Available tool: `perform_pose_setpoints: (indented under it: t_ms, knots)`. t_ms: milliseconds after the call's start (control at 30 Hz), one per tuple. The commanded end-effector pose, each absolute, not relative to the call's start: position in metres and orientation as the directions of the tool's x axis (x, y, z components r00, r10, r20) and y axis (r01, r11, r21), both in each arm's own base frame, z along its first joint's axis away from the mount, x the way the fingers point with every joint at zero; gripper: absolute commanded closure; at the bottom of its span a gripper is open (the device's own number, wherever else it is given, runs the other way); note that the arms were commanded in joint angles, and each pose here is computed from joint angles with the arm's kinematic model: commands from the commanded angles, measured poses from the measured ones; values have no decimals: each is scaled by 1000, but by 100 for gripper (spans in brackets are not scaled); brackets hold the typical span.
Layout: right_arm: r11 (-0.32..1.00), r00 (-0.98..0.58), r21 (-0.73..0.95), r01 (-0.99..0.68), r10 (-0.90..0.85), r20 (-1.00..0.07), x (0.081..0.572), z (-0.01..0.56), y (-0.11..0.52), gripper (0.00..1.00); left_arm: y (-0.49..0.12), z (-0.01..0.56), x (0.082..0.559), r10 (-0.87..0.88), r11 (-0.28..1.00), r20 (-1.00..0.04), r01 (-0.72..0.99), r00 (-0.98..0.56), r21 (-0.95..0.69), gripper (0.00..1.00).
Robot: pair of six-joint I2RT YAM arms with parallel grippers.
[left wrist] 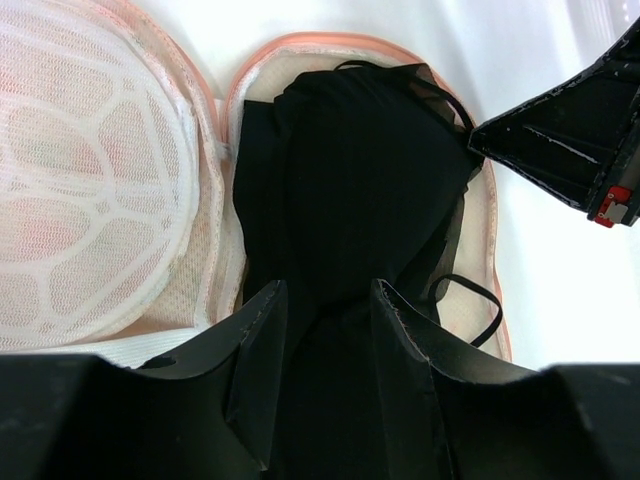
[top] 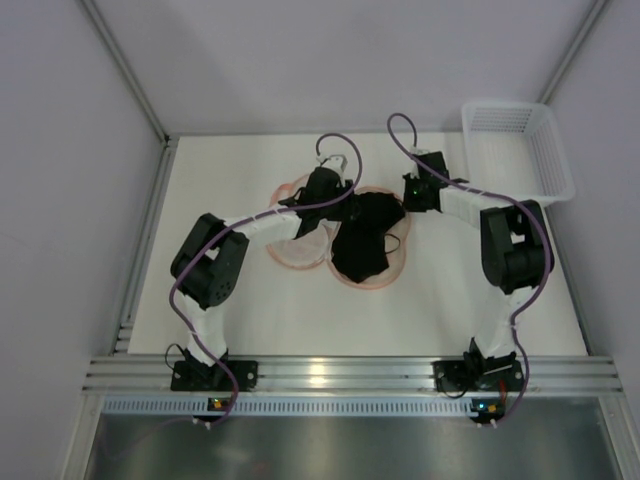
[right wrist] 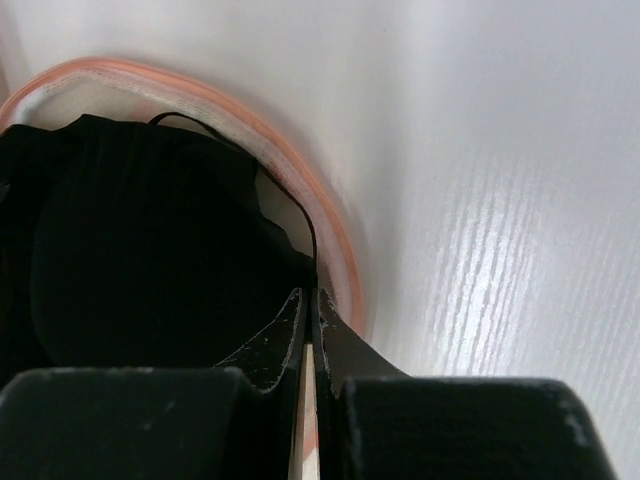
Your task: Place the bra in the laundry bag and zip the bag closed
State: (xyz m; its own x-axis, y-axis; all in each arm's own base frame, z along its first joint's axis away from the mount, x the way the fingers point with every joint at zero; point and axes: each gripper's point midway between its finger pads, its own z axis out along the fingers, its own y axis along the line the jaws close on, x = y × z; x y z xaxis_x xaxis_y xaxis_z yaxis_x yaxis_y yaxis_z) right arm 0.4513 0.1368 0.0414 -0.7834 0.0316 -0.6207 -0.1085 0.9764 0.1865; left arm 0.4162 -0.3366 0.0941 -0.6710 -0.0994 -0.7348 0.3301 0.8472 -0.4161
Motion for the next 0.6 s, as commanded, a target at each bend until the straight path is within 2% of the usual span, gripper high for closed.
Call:
perform_pose_setpoints:
  t_ms: [0,200,367,500,567]
  knots:
    - [955,-707,235,-180,41,-706,464,87,165,100,-338,127,420,-133,833,-781,359,-610,-422,55]
    - [942,-742,257,-218,11,-671,443,71,192,100,-336,123,419,-134,835,-776,352,-616,-424,55]
    - [948,-784,255,-187,12,-621,427,51,188,100,-335,121,417,-127,837,-775,353,-618,-419,55]
    - [969,-797,198,-149,1,-604,422,40,174,91,-331,119,420,-136,850,-779,331,-612,-409,55]
    - [972,-792,181,-152,-10,-611,423,43,172,80,-331,121,420,-136,848,-779,335,-612,-411,56]
